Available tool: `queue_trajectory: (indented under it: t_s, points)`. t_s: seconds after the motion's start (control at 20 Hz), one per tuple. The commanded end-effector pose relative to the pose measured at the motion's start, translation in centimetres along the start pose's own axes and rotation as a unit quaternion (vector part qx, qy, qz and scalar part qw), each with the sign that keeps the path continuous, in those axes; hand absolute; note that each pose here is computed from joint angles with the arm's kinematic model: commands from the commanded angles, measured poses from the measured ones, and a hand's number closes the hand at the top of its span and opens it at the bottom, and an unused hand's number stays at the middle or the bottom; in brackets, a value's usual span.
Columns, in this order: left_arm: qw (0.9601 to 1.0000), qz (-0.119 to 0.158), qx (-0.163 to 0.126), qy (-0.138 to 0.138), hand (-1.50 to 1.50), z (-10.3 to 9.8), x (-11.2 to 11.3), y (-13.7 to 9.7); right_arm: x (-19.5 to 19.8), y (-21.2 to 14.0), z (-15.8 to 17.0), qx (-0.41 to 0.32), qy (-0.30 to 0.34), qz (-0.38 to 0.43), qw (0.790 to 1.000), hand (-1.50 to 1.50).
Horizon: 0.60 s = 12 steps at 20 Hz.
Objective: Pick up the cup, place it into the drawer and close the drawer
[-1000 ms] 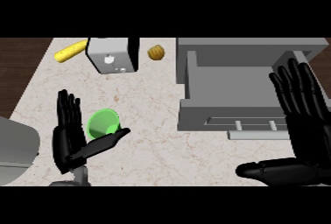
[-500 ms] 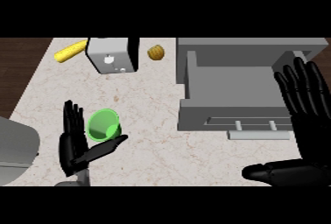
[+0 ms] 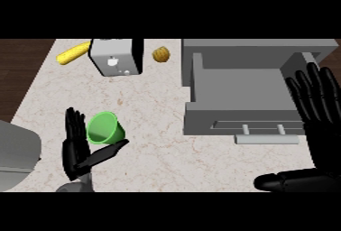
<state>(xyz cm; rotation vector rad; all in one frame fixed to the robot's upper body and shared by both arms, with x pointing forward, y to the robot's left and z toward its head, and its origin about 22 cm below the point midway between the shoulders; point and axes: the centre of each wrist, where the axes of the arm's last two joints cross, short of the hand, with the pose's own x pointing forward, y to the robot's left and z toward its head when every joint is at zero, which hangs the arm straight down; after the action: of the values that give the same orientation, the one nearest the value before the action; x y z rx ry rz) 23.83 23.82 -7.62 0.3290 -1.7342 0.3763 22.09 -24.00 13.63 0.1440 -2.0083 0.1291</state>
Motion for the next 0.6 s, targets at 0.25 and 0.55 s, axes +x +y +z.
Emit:
queue_trajectory:
  t_s: [0.25,0.55]
  points:
    - [0.9997,0.001,0.019,0.012,-1.5,-0.4,-3.8,1.8,1.4,1.1,0.7,0.007,-0.002,-0.002,1.0,-1.5]
    - [0.9997,-0.006,0.006,0.022,-1.5,0.4,-5.0,2.8,0.9,0.6,-0.7,0.005,0.002,0.002,1.0,-1.5]
